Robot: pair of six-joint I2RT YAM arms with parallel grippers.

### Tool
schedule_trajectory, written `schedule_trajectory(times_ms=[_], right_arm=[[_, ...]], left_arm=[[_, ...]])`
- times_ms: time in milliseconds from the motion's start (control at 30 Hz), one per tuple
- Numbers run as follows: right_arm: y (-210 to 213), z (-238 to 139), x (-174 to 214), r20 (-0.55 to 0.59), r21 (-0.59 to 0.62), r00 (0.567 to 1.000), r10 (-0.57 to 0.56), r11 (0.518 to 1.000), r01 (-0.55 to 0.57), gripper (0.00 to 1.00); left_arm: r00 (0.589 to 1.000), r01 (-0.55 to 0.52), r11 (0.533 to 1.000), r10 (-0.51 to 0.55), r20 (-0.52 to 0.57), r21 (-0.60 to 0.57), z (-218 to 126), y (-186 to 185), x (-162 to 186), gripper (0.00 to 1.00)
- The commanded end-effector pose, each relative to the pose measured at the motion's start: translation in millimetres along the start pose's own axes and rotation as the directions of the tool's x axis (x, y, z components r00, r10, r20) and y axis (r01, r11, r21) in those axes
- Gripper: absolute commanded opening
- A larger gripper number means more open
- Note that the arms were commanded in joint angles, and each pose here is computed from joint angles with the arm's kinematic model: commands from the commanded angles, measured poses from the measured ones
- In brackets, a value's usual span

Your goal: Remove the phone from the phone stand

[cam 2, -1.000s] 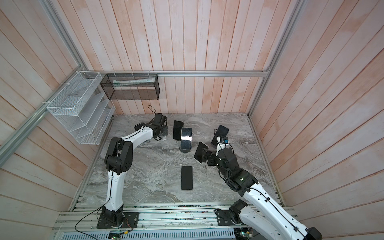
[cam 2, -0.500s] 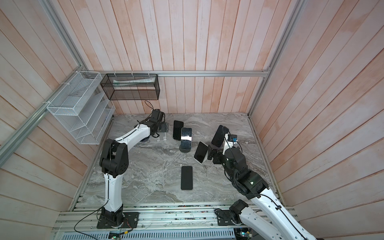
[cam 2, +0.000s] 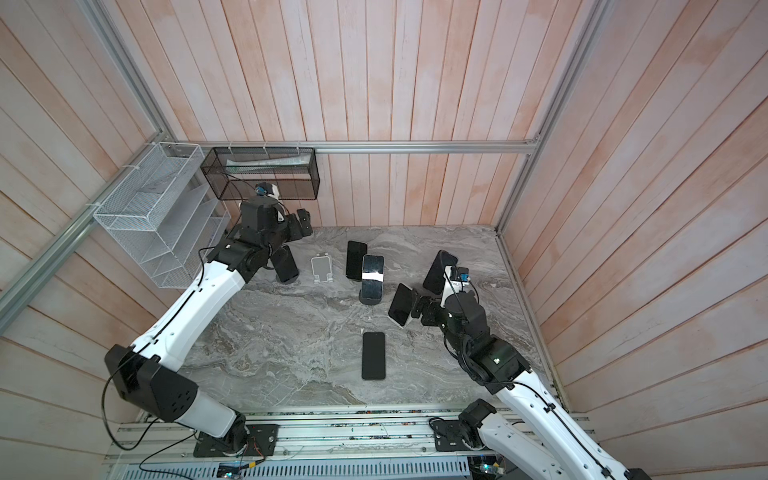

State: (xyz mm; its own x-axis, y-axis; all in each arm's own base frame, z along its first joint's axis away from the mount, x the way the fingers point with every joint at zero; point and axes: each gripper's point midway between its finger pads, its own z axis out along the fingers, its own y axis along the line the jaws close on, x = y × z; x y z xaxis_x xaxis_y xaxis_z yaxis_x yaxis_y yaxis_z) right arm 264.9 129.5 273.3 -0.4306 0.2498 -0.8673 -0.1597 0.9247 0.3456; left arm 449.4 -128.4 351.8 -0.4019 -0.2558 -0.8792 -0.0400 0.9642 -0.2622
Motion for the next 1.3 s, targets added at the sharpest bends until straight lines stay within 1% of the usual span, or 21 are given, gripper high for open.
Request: schedule_trajectory(times_ms=[0,67,167,233,367,500,567,733,1067,1267], right_arm=[[19.4,11.3,7.5,-0.006,-0.112,1.0,-0.019,0.994,0.018,0.94],[24.9,18.7,14.0,-0.018,-0.141,0.999,-0.031,0.99,0.028,0.96],[27.7,30.2,22.9,-0.036,-0.155,0.998,-0.051,0.987,0.045,0.96],[28.4,35.9,29.7,-0.05,-0.162,0.997,-0.059,0.985,0.051,0.96],[25.1,41.3,40.3,-0.071,-0.163,0.994,-0.078,0.984,0.065,0.98],[21.6,43.8,42.9,-0.078,-0.171,0.994,-0.073,0.983,0.059,0.98],[20.0,44.1,41.6,-0.077,-0.179,0.995,-0.066,0.983,0.051,0.98],[18.1,45.4,39.7,-0.078,-0.199,0.996,-0.049,0.98,0.033,0.98],[13.3,49.1,41.0,-0.078,-0.207,0.997,-0.029,0.978,0.012,0.98],[6.6,47.3,40.8,-0.066,-0.182,0.997,-0.025,0.983,0.012,0.98]], left_arm=[[0.997,0.074,0.978,-0.08,-0.023,-0.194,-5.1,44.3,32.9,1.0],[0.995,0.091,0.958,-0.095,-0.004,-0.273,-13.8,63.0,41.3,1.0],[0.992,0.111,0.922,-0.125,-0.013,-0.371,-17.3,82.3,55.4,1.0],[0.989,0.11,0.898,-0.14,-0.041,-0.425,-13.3,88.7,65.3,1.0],[0.986,0.049,0.865,-0.122,-0.115,-0.5,6.4,89.1,78.4,1.0],[0.978,-0.05,0.846,-0.065,-0.196,-0.53,37.9,86.1,89.3,1.0],[0.979,-0.078,0.832,-0.04,-0.201,-0.549,47.4,86.9,90.5,1.0],[0.981,-0.101,0.797,-0.021,-0.194,-0.596,56.2,90.5,86.1,1.0],[0.972,-0.143,0.737,-0.02,-0.233,-0.66,80.5,100.3,103.0,1.0],[0.973,-0.145,0.722,-0.021,-0.23,-0.677,89.5,104.7,111.6,1.0]])
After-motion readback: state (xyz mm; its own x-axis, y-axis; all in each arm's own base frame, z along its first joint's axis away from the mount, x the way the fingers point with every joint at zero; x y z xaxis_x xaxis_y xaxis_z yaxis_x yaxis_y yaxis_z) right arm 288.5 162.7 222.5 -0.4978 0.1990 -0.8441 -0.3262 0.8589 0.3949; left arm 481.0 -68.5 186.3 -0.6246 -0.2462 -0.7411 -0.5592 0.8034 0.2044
